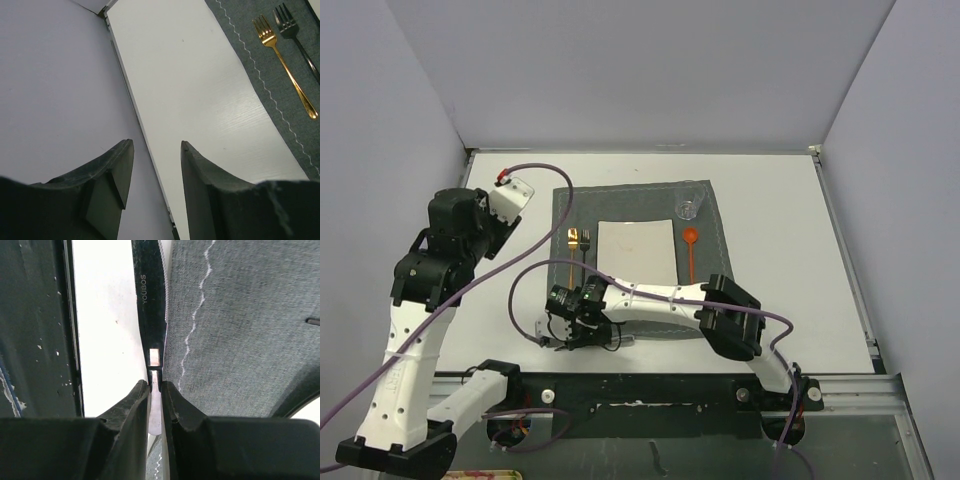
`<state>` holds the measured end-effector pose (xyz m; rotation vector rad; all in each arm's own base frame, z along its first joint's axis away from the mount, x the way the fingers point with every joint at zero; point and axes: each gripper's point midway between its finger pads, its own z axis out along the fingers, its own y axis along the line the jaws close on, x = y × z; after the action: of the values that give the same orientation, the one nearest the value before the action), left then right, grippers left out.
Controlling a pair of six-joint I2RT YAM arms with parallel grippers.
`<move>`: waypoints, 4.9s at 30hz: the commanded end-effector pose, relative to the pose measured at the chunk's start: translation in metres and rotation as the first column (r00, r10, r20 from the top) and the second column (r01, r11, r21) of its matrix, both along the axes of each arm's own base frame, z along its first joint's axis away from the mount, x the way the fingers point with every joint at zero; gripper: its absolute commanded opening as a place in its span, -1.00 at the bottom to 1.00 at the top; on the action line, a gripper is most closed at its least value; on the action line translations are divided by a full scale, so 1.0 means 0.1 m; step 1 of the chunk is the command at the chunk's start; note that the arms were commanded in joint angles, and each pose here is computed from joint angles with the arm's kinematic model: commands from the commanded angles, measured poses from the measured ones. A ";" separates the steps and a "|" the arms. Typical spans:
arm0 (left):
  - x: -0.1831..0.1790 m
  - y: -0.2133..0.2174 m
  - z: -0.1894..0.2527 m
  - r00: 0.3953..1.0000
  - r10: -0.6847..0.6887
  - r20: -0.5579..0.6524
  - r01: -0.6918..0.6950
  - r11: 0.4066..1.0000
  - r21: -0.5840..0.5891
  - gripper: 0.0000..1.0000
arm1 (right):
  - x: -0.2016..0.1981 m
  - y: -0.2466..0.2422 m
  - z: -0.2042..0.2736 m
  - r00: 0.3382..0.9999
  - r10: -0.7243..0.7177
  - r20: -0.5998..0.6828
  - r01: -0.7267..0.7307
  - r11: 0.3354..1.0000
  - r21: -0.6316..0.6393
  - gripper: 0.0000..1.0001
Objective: Set the dinner table for one person
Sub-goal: Pick up the knife at the center of the board, then place the knife on the napkin.
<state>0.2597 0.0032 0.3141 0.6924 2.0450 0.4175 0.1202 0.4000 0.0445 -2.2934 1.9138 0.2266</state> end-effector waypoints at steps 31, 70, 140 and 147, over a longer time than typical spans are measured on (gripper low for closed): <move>0.34 -0.13 0.08 0.999 -0.023 0.044 0.025 0.999 -0.040 -0.16 | 1.66 -0.82 0.74 0.777 -0.629 -0.022 0.625 0.767 0.143 -1.00; 0.75 -0.40 -0.05 0.998 -0.050 -0.025 0.048 0.997 -0.061 -0.16 | 2.33 -2.71 0.76 -0.172 -0.973 -0.155 0.940 -0.209 0.270 -1.00; 0.93 -0.48 -0.58 0.991 -0.084 -0.100 0.082 0.996 -0.019 -0.16 | 2.36 -2.70 -0.05 -0.155 -0.988 -0.028 0.983 -0.157 0.097 -1.00; 0.93 -0.48 -0.62 0.991 -0.084 -0.107 0.082 0.996 -0.021 -0.16 | 2.37 -2.71 -0.07 -0.173 -0.984 -0.043 0.981 -0.176 0.078 -1.00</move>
<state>0.3426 -0.0391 0.2470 0.8191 2.1507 0.3379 0.3443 0.1246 0.0226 -0.0411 2.8934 -0.0248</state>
